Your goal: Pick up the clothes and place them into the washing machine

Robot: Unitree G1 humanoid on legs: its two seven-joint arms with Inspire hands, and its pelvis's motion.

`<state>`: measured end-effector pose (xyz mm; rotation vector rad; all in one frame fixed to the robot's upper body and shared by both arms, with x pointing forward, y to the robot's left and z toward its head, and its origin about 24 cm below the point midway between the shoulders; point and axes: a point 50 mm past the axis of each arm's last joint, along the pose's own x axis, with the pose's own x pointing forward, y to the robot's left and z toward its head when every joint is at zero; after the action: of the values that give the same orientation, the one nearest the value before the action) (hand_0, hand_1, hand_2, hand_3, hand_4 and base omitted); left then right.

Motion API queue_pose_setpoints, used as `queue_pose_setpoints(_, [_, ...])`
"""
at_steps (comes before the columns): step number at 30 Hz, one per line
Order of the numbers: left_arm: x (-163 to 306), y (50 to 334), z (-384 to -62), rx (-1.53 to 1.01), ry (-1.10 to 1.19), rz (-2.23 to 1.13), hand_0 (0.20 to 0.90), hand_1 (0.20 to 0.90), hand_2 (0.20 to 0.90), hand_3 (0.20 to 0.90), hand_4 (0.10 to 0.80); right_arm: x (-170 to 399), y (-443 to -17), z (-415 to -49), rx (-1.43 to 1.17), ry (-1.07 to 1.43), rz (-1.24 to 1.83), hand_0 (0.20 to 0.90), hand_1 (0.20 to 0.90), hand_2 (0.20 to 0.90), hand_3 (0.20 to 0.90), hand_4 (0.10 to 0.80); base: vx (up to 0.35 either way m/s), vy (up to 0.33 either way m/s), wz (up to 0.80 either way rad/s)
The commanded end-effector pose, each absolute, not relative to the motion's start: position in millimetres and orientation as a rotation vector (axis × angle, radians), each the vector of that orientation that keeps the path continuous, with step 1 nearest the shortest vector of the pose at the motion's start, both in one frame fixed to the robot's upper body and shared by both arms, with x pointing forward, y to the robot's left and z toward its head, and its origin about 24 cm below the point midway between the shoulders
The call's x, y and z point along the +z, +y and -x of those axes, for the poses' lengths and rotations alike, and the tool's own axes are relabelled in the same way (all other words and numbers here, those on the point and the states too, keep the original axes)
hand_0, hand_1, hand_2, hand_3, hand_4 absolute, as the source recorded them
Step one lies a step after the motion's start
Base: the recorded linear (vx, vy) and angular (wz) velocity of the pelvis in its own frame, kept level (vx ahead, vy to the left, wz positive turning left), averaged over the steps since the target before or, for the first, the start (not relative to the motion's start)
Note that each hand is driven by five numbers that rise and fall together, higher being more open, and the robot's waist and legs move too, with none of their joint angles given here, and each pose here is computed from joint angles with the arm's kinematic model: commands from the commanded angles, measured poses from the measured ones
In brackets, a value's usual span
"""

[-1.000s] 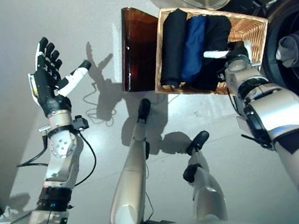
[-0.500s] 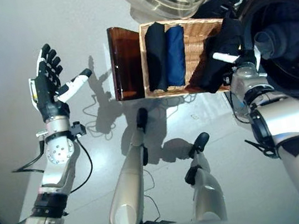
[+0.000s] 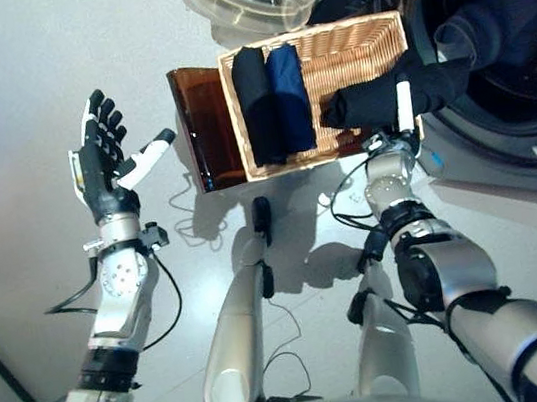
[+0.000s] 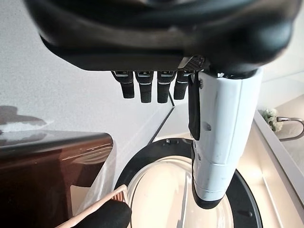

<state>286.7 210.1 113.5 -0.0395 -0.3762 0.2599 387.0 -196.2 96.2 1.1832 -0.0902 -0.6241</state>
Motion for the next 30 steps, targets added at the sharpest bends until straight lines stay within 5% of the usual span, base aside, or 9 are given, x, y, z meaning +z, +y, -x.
queue_pose_setpoints(1, [144,219,-271,0.289,-0.587,0.055,0.900,0.900,0.900,0.900,0.800,130,-213,-384,-0.562,-0.335,-1.175,0.200,0.200,0.200,0.200,0.300,0.003,0.013,-0.07])
queue_pose_setpoints(12, [146,225,-265,0.317,-0.607,0.050,0.900,0.900,0.900,0.900,0.800,153,-233,-383,-0.611,-0.430,-1.148,0.200,0.200,0.200,0.200,0.300,0.035,-0.009,-0.02])
queue_pose_setpoints(19, [162,241,-257,0.340,-0.692,-0.005,0.900,0.900,0.900,0.900,0.800,302,-341,-347,-0.799,-0.849,-0.958,0.200,0.200,0.200,0.200,0.300,-0.006,-0.008,0.01])
queue_pose_setpoints(20, [165,244,-256,0.348,-0.704,-0.021,0.900,0.900,0.900,0.900,0.800,325,-352,-334,-0.830,-0.913,-0.902,0.900,0.900,0.900,0.900,0.800,0.015,0.022,0.05])
queue_pose_setpoints(24, [168,244,-254,0.343,-0.716,-0.044,0.900,0.900,0.900,0.900,0.800,361,-356,-322,-0.800,-0.981,-0.778,0.900,0.900,0.900,0.900,0.800,0.047,0.028,0.02])
queue_pose_setpoints(30, [164,248,-255,0.362,-0.692,0.009,0.900,0.900,0.900,0.900,0.800,301,-343,-357,-0.761,-0.728,-0.803,0.900,0.900,0.900,0.900,0.800,-0.003,0.002,-0.08])
